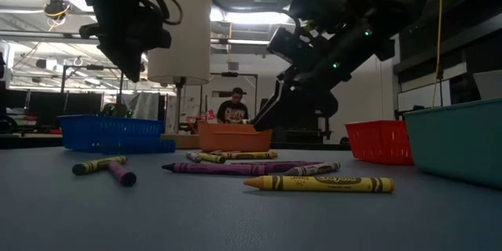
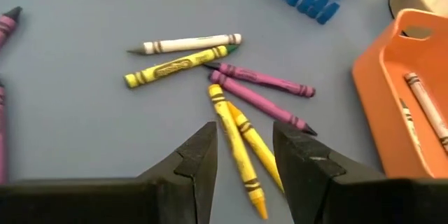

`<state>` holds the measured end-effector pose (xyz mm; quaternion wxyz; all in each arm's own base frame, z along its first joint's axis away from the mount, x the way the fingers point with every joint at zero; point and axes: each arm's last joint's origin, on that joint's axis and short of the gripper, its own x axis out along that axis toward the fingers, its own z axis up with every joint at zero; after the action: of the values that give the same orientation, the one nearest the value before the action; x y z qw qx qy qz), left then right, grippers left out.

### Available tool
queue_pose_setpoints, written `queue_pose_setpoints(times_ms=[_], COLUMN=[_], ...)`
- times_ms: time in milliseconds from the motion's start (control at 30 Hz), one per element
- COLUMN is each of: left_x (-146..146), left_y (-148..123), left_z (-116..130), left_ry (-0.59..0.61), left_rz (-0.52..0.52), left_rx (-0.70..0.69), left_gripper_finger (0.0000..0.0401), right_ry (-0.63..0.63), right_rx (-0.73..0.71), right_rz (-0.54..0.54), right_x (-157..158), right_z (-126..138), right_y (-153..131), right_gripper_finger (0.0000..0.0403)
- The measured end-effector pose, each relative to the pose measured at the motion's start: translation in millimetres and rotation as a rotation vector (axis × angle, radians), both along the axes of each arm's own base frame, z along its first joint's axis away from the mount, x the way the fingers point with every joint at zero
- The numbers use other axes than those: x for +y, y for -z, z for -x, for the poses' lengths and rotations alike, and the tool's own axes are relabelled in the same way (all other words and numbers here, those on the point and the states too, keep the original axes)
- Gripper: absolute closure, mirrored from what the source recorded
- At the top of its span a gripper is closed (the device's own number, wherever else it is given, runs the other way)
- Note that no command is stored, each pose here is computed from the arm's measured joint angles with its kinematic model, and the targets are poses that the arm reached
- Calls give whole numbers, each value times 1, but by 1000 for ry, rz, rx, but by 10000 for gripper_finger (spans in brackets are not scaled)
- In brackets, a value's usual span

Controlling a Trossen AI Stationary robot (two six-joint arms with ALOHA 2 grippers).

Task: Sort crayons
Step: Put the green crayon into the dark blue bin, then put the yellow crayon into the light blue bin

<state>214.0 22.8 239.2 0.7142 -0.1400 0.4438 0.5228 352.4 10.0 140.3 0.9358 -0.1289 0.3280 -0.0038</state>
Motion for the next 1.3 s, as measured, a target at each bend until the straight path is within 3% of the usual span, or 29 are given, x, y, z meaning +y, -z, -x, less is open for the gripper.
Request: queue_pose_setpoints(times_ms=[367,767,1300], left_x=[2,1,1], left_y=[0,0,0], left_z=[0,-2,-3], left_ry=[-7,-8,-8], left_rz=[10,11,14], left_rx=[-5,-22,-41], left_gripper_finger=[317,316,316], right_ry=[-19,-22,-50], right_rx=[35,101,111], right_rz=[-61,-68,-93], right_x=[-16,-16,-14], right_z=[-2,-4,-3], right_y=[13,38,40], right_gripper_finger=[265,265,265])
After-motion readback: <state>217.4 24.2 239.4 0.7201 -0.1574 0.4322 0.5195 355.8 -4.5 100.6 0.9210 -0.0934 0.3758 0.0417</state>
